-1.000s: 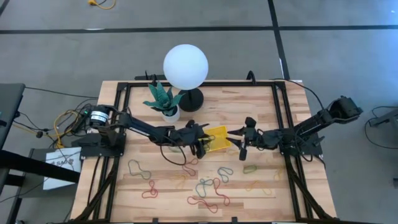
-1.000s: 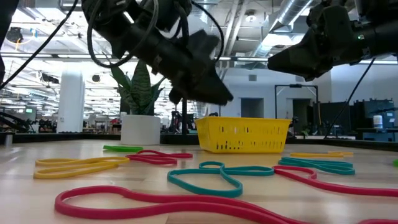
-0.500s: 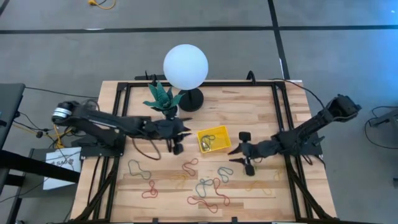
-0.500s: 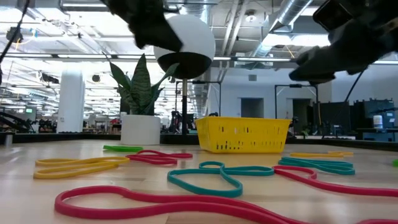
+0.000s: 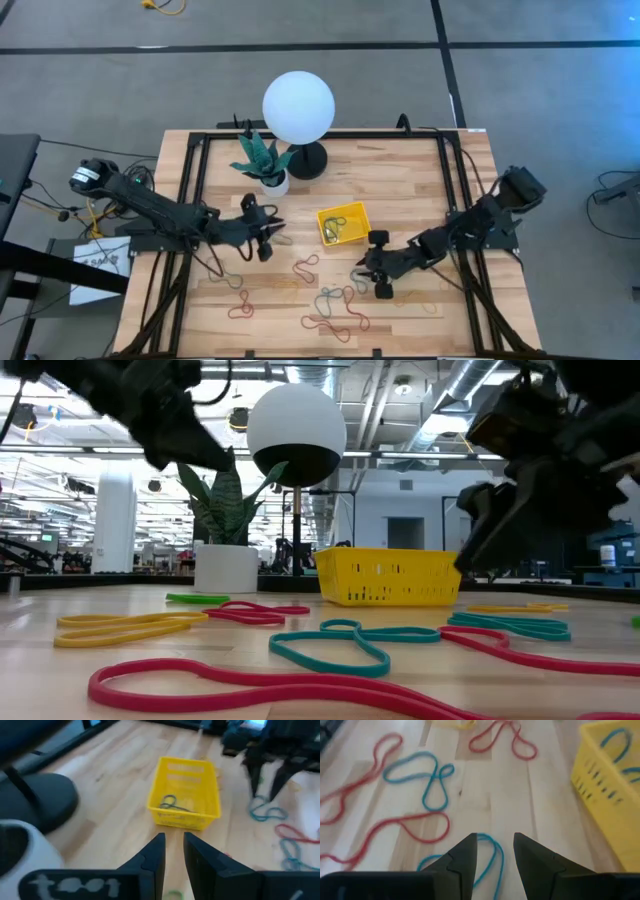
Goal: Pick and place items into bin
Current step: Put the blue rubber band into the yellow bin
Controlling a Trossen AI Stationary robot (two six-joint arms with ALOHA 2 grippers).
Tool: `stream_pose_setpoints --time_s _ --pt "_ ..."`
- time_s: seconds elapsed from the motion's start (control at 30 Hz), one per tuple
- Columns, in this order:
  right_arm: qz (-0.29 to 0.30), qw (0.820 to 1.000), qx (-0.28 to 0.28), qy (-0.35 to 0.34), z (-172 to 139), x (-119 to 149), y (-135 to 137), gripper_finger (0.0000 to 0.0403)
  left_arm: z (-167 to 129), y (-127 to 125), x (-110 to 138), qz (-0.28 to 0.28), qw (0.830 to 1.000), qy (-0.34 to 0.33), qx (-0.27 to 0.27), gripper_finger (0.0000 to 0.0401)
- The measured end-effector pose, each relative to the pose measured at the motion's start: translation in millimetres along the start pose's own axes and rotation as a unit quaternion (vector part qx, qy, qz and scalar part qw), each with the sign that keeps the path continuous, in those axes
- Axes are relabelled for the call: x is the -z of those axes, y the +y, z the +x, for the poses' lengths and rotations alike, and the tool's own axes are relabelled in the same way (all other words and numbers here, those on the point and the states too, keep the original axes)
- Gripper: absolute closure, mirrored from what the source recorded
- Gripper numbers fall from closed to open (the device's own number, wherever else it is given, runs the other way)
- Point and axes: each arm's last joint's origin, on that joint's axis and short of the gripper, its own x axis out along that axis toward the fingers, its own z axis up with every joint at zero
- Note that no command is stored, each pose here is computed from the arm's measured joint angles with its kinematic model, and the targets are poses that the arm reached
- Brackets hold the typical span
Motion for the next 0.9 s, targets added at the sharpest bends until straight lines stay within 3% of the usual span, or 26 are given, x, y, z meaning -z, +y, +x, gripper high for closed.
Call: stream_pose_setpoints --time_s 0.2,0.5,0.6,0.73,0.9 --pt "0.006 1.000 0.005 0.024 13.9 6.8 2.2 0.0281 -0.6 4.9 29.9 -0.017 1.000 -0.013 0.022 0.0344" --pt "0.045 0.999 0.017 0.016 34.0 13.8 -4.9 0.0284 -3.6 1.3 34.0 0.010 0.999 -0.016 0.038 0.0344" --pt "0.048 0.999 0.005 0.014 36.0 13.4 -5.6 0.0310 -4.4 0.3 34.6 0.012 0.999 -0.016 0.041 0.0344" --pt "0.018 1.000 -0.004 0.016 34.7 13.5 -2.9 0.0383 -5.5 -1.3 35.3 0.015 0.999 -0.015 0.044 0.0344" --pt "-0.023 0.998 -0.025 -0.048 25.6 0.8 6.7 0.0393 -7.3 -3.6 36.6 0.018 0.998 -0.014 0.051 0.0344"
